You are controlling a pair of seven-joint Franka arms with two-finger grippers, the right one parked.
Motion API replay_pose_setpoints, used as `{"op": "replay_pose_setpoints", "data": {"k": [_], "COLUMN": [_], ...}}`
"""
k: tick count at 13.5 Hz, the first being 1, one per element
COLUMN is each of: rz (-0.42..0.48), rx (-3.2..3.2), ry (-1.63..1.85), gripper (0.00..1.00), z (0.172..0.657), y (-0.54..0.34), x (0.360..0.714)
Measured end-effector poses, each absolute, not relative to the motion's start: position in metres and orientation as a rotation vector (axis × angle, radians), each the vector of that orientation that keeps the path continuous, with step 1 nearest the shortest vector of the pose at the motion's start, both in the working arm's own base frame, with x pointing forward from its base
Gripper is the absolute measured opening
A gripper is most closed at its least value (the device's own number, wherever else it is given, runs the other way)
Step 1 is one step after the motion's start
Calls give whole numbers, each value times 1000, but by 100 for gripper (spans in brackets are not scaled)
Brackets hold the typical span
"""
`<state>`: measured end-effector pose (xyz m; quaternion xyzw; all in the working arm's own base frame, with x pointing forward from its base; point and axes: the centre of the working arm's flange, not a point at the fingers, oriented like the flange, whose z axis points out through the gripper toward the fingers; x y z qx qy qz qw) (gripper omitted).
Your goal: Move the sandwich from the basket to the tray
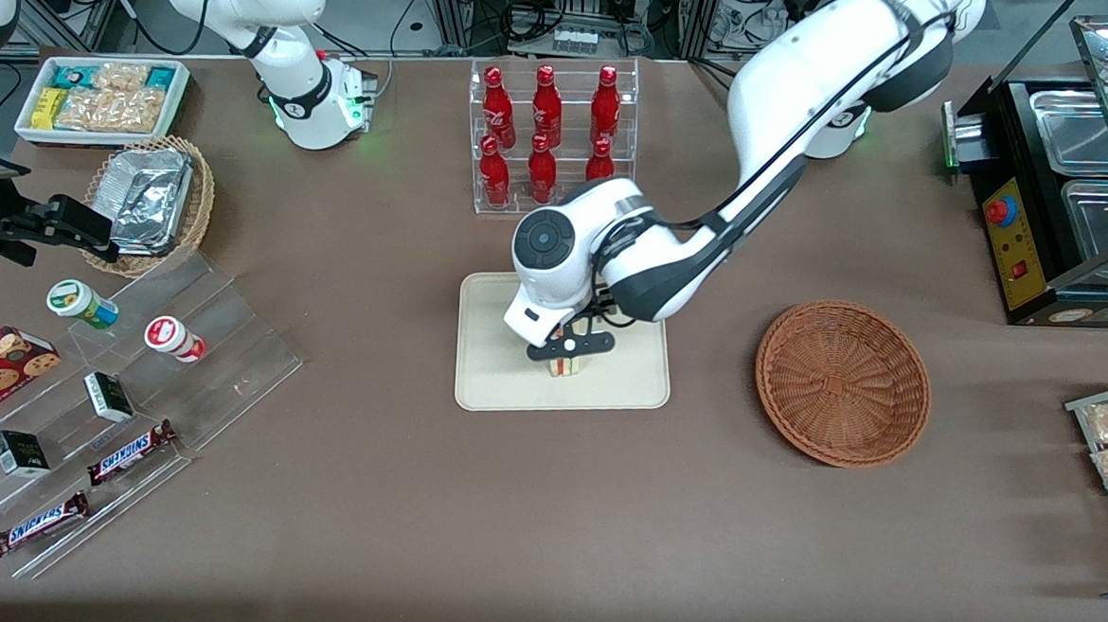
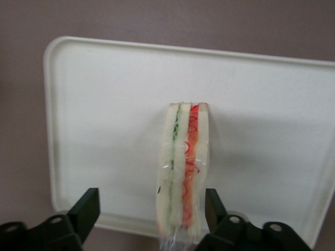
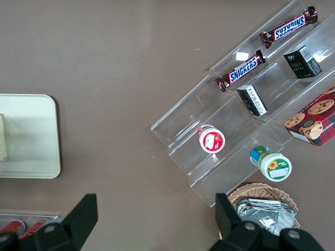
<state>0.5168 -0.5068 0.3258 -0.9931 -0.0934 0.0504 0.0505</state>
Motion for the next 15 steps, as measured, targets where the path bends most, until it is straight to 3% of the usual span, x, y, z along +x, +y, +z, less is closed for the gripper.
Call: {"op": "replay_pose_setpoints", "data": {"k": [7, 15], "rz": [62, 236], "rx": [-2899, -2943], "ry": [-456, -265], "gripper": [100, 100], "z": [532, 608], "y": [-384, -185], "x": [530, 567]}}
